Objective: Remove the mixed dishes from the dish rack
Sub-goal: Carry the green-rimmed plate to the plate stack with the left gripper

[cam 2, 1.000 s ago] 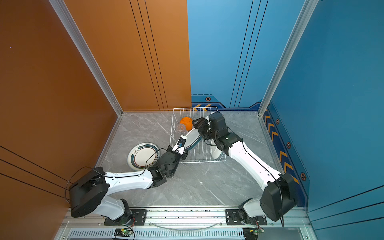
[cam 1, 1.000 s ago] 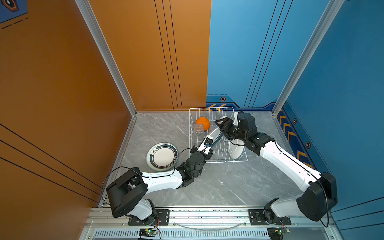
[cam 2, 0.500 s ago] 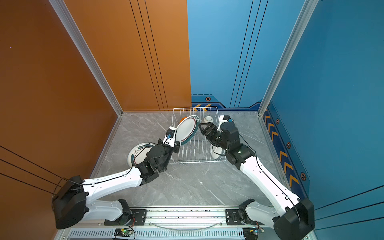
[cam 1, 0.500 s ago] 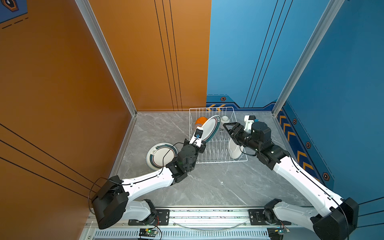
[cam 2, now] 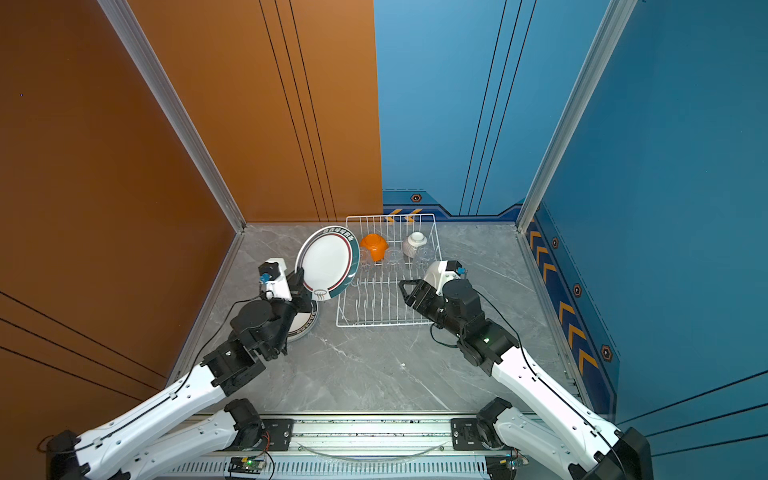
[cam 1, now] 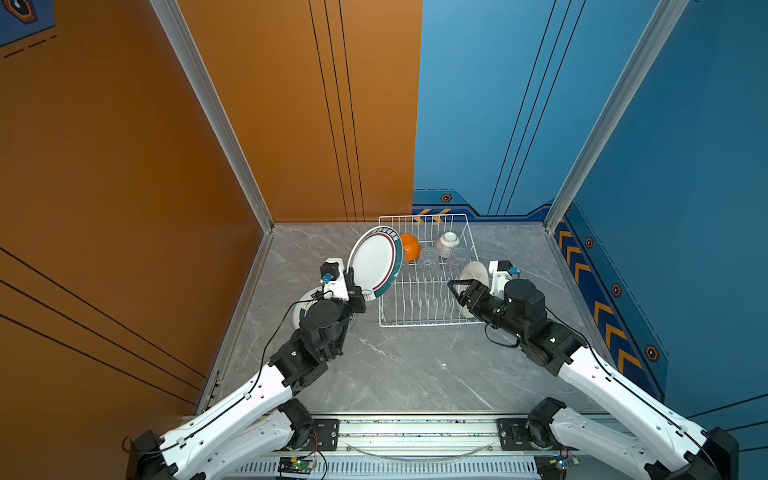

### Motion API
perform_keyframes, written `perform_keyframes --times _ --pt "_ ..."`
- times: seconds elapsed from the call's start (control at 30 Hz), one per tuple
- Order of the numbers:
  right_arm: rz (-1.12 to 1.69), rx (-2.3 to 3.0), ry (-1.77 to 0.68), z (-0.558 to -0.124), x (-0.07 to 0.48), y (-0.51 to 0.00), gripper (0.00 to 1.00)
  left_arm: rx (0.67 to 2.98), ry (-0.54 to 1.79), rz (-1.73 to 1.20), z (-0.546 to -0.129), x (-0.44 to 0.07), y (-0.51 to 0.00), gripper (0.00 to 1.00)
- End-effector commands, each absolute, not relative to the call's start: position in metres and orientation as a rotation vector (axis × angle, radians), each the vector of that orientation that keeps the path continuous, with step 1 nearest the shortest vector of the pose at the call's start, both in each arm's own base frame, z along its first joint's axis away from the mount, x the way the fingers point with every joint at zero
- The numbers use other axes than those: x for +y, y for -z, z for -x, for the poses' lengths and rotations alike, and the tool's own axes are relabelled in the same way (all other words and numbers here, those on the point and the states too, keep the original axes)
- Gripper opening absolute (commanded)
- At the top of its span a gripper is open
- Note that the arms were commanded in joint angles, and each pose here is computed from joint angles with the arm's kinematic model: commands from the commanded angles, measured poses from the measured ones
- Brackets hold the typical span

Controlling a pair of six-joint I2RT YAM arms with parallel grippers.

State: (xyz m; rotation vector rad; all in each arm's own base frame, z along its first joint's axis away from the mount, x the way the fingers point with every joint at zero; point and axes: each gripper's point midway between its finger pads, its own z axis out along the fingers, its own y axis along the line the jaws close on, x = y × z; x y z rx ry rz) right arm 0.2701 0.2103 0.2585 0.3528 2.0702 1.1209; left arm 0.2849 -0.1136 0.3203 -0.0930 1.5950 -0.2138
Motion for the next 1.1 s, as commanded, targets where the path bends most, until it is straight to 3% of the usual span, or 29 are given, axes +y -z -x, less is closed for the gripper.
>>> perform_keyframes --times 0.0,0.37,0.67,0.87,1.07 --pt "-0.275 2.063 -1.039 -0.259 0.21 -0.259 0.72 1.646 0.262 0.232 -0.271 -0.083 -0.309 0.0" --pt "-0.013 2.136 -0.909 -0.225 0.243 -0.24 0.76 1.799 0.273 0.419 -0.249 -0.032 -0.258 0.0" --pt "0.042 2.141 -0.721 -0.217 0.222 -0.226 0.82 1.9 0.378 0.565 -0.259 -0.02 -0.223 0.0" --pt "0.047 2.074 -0.702 -0.21 0.206 -0.22 1.0 1.915 0.516 0.705 -0.276 -0.01 -0.199 0.0" --pt "0.034 2.07 -0.709 -0.205 0.198 -0.212 1.0 1.937 0.53 0.776 -0.28 0.004 -0.177 0.0"
